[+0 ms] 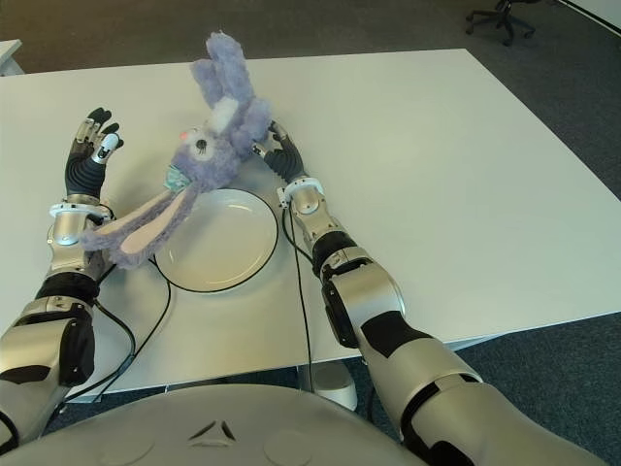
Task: Put the doll into the plate.
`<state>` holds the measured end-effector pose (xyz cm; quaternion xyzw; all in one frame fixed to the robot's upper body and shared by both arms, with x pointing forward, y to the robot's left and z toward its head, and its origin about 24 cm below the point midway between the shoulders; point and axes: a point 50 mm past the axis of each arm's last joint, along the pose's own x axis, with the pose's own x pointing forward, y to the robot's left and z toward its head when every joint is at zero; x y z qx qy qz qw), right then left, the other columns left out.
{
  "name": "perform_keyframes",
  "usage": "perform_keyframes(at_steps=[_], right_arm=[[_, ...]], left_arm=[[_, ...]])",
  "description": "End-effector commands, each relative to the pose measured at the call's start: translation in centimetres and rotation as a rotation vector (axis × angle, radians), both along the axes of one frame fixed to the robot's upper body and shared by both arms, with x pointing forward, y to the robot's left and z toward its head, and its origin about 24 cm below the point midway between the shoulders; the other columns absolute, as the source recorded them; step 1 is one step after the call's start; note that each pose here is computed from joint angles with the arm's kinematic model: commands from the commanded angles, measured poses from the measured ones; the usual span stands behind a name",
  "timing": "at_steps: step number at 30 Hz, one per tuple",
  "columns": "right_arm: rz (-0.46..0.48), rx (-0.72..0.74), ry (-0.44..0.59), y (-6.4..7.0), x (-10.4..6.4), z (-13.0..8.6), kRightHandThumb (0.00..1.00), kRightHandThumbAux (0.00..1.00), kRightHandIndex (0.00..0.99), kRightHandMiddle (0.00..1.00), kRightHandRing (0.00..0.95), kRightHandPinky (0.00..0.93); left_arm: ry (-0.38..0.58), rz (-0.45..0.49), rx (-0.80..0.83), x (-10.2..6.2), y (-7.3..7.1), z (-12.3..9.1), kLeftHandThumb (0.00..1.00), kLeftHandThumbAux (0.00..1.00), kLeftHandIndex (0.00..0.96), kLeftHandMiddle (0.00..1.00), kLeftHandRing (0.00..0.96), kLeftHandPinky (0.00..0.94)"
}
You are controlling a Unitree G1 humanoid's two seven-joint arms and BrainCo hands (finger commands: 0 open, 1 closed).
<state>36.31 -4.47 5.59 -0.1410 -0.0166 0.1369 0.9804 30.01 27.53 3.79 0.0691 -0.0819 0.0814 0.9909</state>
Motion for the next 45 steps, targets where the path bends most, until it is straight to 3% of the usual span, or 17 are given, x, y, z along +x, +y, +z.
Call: perform_keyframes(at_steps=[1,6,9,10,21,22,24,28,34,45], right_arm=[[0.121,0.063,0.004,6.40,-0.91,2.20,0.474,0.504,0.059,0.025,0.056,0.148],[0.096,0.074,0.018,6.35,-0.87,2.13,0.486,0.512,0.097,0.071,0.097,0.187],[0.084,0.095,0.020,6.28,-0.84,2.17,0.539,0.536,0.151,0.138,0.159,0.259],[0.081,0.102,0.019,6.27,-0.84,2.20,0.575,0.544,0.182,0.200,0.219,0.311],[0.066,0.161,0.012,6.21,-0.89,2.38,0.697,0.549,0.282,0.344,0.371,0.416],[0.063,0.160,0.007,6.20,-0.90,2.39,0.710,0.667,0.381,0.363,0.390,0.428],[0.057,0.152,-0.007,6.18,-0.93,2.43,0.716,0.701,0.411,0.378,0.407,0.449],[0.048,0.117,-0.036,6.10,-0.94,2.47,0.836,0.679,0.409,0.474,0.454,0.474],[0.044,0.095,-0.047,6.04,-0.97,2.39,0.838,0.681,0.386,0.506,0.538,0.559],[0.051,0.109,-0.039,5.98,-0.99,2.30,0.837,0.684,0.373,0.516,0.604,0.596]], left_arm=[[0.209,0.000,-0.049,-3.35,-1.33,-5.66,0.000,0.443,0.000,0.068,0.084,0.112],[0.217,-0.004,-0.046,-3.40,-1.39,-5.76,0.000,0.446,0.000,0.068,0.085,0.116],[0.222,-0.007,-0.049,-3.41,-1.46,-5.84,0.000,0.448,0.000,0.066,0.085,0.112],[0.223,-0.008,-0.049,-3.41,-1.48,-5.87,0.000,0.448,0.000,0.066,0.085,0.116],[0.234,-0.007,-0.063,-3.37,-1.60,-6.03,0.000,0.452,0.000,0.074,0.090,0.113],[0.234,-0.007,-0.065,-3.37,-1.61,-6.04,0.000,0.452,0.000,0.073,0.089,0.115],[0.234,-0.008,-0.066,-3.37,-1.61,-6.04,0.000,0.453,0.000,0.072,0.088,0.111],[0.233,-0.008,-0.068,-3.39,-1.64,-6.07,0.000,0.451,0.000,0.068,0.084,0.109],[0.235,-0.006,-0.071,-3.43,-1.66,-6.13,0.000,0.448,0.000,0.070,0.086,0.119],[0.232,-0.013,-0.069,-3.56,-1.61,-6.15,0.000,0.441,0.000,0.063,0.078,0.101]])
